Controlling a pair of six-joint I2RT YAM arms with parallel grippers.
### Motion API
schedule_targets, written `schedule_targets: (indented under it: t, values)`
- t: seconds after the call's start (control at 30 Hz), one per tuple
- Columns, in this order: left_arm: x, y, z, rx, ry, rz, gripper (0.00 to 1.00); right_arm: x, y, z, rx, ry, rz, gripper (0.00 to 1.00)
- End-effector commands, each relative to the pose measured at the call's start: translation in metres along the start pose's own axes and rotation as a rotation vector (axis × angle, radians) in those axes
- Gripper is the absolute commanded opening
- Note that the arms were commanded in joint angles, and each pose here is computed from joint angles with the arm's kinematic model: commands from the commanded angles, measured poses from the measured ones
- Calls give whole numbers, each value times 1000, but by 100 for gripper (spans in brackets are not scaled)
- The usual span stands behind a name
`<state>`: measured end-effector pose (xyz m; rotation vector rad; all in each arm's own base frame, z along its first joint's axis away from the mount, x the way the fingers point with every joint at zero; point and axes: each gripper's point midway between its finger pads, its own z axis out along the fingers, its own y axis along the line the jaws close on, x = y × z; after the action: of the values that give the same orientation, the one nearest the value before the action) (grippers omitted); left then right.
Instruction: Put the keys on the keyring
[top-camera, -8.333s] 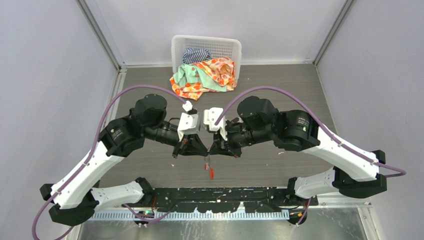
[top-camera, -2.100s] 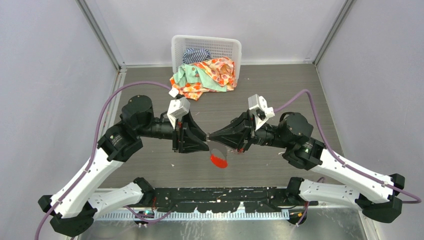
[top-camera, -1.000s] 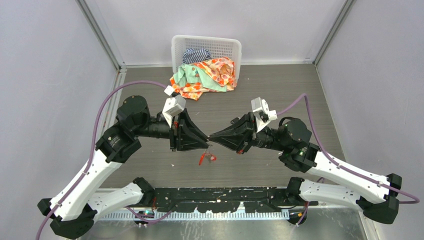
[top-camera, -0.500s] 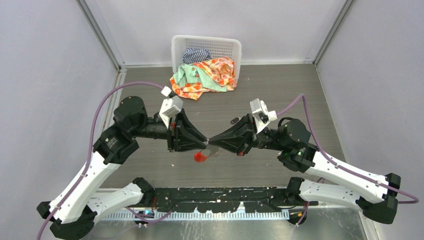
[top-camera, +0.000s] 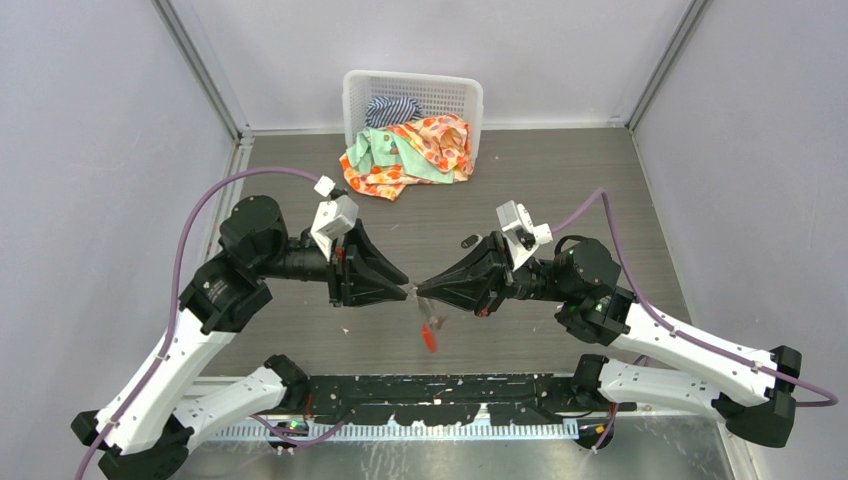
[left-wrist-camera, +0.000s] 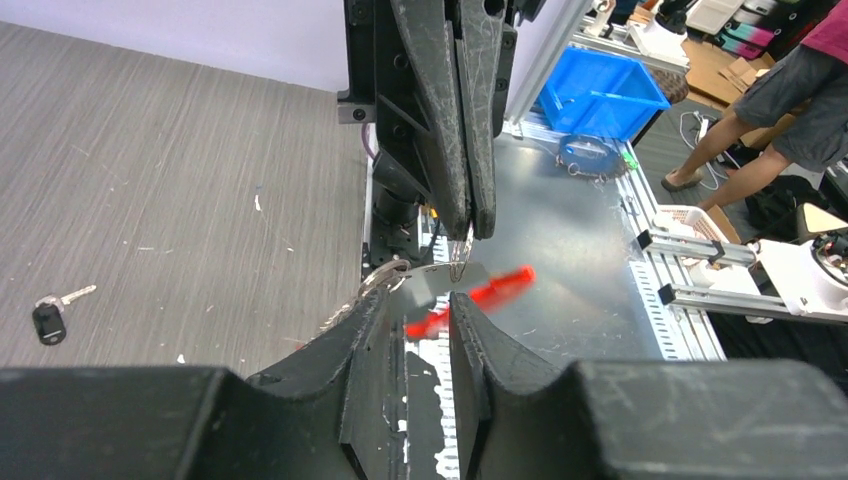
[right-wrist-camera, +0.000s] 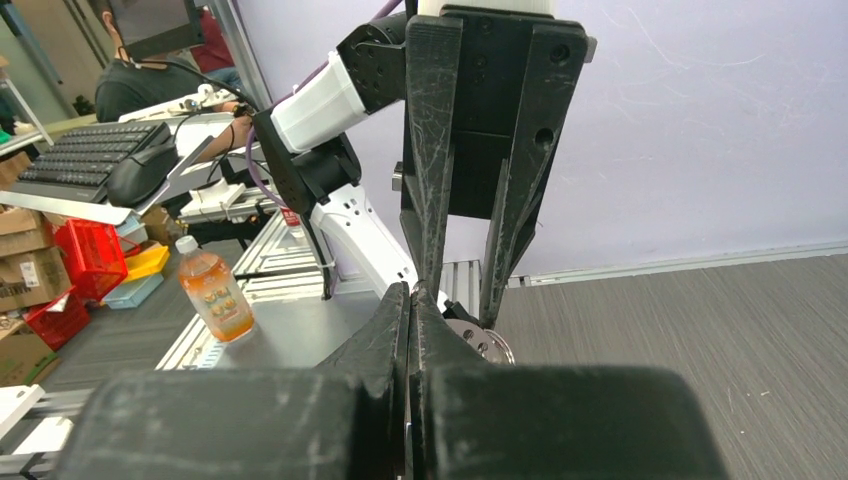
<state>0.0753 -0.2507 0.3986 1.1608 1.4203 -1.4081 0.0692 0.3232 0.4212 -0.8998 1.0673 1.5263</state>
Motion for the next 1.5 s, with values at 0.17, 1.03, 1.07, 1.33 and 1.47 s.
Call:
schedule_targets:
  t: [0.17, 1.03, 1.07, 1.33, 1.47]
  values:
    - [-1, -10, 1, 72, -8, -8, 28, -25, 10, 2, -35, -85, -35, 1]
    - [-3, 7, -2, -37, -13, 68, 0, -24, 4, 4, 1, -74, -12, 9]
    - [-2, 9, -3, -50, -4, 83, 0, -23, 3, 1, 19, -62, -10, 17]
    - [18, 11, -8, -34, 110, 164, 0, -12, -12, -21, 172, 277, -101, 50]
    - [17, 12, -6, -21, 120, 159, 0, -1, -23, -23, 175, 442, -179, 54]
